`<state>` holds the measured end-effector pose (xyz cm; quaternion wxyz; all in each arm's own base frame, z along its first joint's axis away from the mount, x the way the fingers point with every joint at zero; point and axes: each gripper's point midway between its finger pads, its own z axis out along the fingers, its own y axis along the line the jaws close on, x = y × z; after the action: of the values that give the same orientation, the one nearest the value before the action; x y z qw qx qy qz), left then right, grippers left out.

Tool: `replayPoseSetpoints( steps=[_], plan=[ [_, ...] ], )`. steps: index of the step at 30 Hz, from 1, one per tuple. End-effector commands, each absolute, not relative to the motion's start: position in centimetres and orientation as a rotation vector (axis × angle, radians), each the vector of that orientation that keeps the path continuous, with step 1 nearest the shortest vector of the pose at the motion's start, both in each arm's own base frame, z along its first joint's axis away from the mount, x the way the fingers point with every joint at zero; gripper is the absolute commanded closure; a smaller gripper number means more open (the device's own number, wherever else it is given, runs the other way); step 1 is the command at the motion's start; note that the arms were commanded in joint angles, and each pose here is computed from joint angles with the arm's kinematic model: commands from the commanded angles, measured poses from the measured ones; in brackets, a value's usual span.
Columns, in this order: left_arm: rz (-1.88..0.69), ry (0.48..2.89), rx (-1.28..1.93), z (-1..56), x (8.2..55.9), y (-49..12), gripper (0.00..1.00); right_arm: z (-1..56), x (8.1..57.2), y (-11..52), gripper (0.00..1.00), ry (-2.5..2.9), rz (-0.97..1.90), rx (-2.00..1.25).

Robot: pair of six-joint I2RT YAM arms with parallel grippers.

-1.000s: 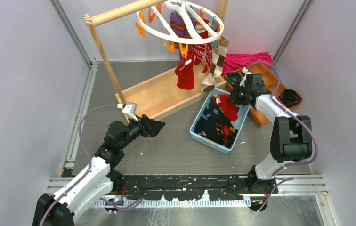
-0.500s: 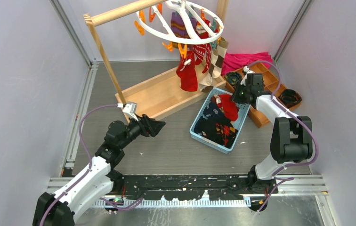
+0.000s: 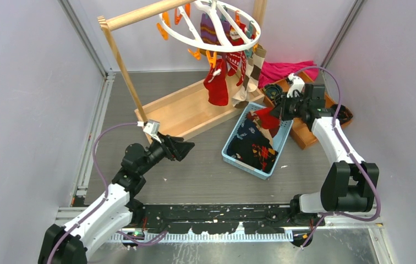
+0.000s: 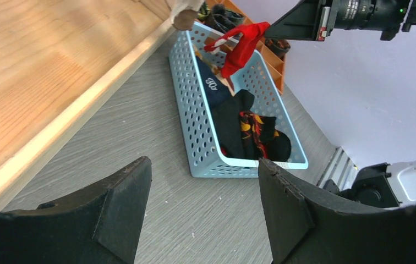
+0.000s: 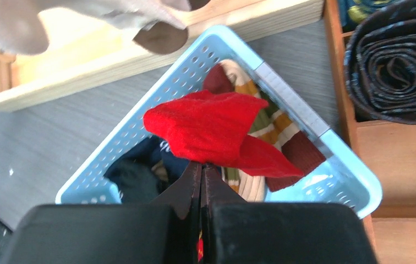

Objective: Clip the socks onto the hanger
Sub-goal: Pick up the sock from the bin.

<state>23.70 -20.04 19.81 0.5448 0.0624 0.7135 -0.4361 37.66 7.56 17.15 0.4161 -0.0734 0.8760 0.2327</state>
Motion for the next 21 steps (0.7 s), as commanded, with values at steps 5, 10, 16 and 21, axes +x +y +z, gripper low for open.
replayPoseSetpoints(
  steps=[5, 10, 16, 21],
  plan=[
    [-1.243, 1.529, 0.316, 23.0, 22.0, -23.2, 0.30, 22.4, 32.4, 10.0, 0.99, 2.080, 0.838, -0.542],
    [-1.284, 1.562, 0.353, 22.4, 21.5, -25.9, 0.29, 25.0, 29.2, 12.5, 0.99, 1.948, 1.080, -0.678],
    [-1.217, 1.511, 0.464, 22.4, 20.5, -28.9, 0.29, 26.1, 27.3, 14.4, 0.99, 1.856, 1.274, -0.739],
    [-0.875, 1.301, 0.796, 21.7, 20.6, -29.7, 0.24, 25.9, 26.3, 16.1, 0.99, 1.846, 1.329, -0.802]
  ],
)
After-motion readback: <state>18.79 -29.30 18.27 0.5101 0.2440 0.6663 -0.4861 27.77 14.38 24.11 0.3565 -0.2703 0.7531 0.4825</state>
